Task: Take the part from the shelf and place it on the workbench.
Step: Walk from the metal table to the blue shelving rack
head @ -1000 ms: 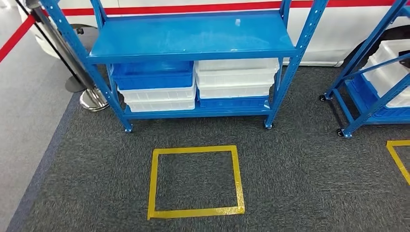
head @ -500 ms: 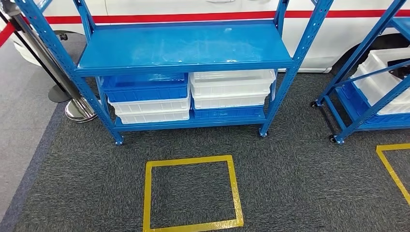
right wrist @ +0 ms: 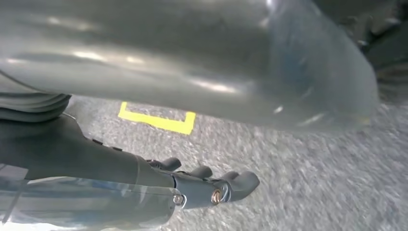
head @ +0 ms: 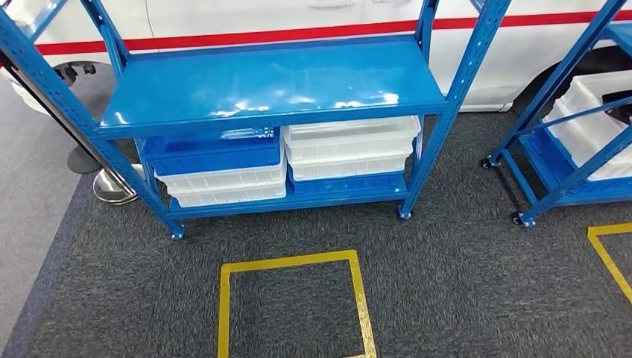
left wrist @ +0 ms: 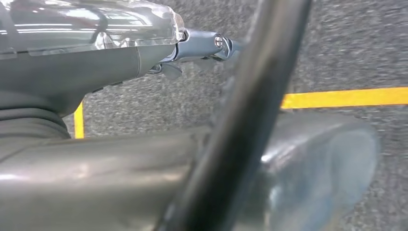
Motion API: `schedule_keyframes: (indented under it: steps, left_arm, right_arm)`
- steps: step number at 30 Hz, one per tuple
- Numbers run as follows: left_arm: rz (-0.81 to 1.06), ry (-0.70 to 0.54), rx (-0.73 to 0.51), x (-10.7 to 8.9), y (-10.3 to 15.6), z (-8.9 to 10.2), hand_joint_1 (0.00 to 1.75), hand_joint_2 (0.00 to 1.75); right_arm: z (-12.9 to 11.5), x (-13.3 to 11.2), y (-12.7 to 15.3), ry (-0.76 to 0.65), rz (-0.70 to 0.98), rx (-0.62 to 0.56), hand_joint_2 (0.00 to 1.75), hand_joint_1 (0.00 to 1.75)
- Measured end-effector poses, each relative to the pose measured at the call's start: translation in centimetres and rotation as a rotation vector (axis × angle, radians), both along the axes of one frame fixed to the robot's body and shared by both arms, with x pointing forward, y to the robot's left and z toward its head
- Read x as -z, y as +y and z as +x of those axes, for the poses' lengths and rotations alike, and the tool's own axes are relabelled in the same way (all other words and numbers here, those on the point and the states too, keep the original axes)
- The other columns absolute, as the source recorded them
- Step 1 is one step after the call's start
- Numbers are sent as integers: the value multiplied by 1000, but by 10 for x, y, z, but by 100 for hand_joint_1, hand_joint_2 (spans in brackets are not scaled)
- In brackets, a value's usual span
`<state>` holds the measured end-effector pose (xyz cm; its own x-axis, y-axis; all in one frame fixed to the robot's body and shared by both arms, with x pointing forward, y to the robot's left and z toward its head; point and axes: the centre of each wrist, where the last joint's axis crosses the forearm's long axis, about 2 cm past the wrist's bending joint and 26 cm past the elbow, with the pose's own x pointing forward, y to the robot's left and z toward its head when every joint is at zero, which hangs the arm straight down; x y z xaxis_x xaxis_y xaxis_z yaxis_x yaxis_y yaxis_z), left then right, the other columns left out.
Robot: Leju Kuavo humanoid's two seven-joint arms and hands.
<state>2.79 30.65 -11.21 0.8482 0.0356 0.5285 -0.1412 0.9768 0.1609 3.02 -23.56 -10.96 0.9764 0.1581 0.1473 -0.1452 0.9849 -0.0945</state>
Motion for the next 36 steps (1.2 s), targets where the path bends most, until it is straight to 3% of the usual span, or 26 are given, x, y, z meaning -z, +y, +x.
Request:
schedule_keyframes:
  steps: [36]
  left_arm:
    - [-4,8,13,0,-4,-2,0,0]
  right_arm:
    - [-4,2,-11,8,27,-13,0,0]
